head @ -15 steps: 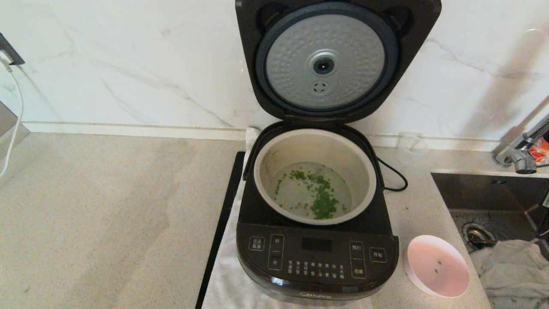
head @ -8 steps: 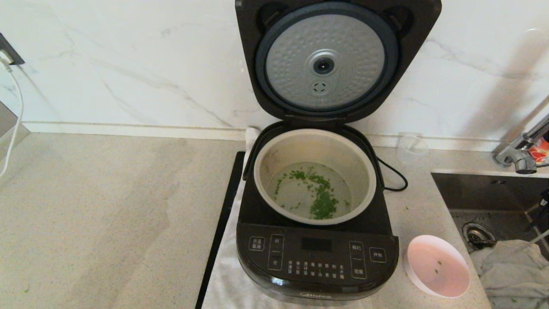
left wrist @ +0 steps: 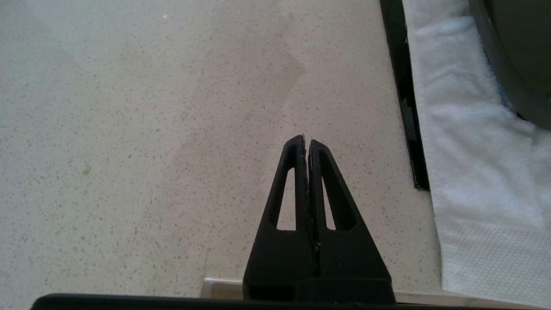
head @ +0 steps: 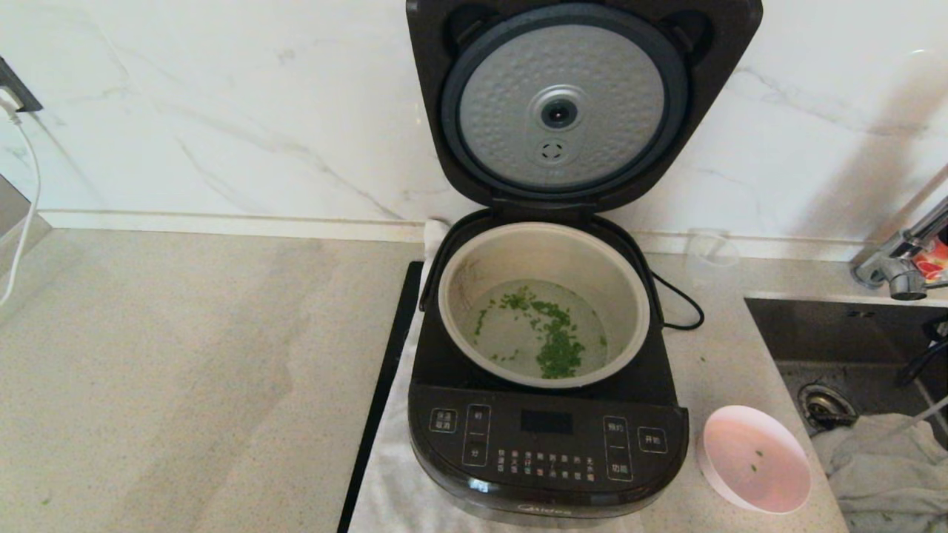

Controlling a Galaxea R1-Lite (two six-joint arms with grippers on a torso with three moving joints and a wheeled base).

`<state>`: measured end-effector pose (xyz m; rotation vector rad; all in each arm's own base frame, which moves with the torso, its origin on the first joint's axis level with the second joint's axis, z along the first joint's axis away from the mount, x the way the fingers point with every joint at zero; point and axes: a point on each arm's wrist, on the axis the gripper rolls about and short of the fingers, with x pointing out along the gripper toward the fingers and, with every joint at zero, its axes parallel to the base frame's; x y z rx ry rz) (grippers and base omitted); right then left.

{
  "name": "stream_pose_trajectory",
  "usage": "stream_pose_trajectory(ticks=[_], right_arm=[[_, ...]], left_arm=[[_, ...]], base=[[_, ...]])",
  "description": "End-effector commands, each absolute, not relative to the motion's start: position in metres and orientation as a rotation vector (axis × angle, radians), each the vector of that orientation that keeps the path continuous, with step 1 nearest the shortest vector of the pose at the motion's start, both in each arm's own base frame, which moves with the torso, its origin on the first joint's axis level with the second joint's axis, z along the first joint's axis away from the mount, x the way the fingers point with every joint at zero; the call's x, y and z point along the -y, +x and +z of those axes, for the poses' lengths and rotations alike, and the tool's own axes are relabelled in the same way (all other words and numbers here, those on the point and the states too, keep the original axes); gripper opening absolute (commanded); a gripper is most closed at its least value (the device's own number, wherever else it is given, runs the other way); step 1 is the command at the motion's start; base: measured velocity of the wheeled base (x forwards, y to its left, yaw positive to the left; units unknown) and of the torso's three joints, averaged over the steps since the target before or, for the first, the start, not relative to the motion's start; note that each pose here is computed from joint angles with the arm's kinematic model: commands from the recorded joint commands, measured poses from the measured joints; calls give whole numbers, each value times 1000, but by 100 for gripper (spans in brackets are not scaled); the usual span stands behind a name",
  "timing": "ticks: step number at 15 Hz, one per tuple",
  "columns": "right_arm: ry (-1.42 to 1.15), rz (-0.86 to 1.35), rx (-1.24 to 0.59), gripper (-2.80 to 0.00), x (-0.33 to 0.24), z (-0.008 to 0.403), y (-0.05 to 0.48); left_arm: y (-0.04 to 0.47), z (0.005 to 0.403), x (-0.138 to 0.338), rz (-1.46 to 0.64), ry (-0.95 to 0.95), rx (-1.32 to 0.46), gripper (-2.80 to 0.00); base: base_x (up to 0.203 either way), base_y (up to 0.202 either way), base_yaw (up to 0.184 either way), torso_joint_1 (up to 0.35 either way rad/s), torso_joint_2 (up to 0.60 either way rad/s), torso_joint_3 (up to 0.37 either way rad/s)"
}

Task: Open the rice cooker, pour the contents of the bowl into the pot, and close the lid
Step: Turn off the tap

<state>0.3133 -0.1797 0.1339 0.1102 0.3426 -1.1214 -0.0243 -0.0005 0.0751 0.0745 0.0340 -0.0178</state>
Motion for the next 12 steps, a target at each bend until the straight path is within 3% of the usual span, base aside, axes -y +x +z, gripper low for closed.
stream_pose_trajectory(ticks=[1,12], right_arm=[[111,-1128,-347,-280,187,125,326],[89,-1150,-267,-280,209,129,366]], left_arm=[[-24,75,1,-17,75,-33,-280],[-24,75,1,-17,75,-33,-280]], base=[[0,0,0,0,0,0],[0,0,0,0,0,0]])
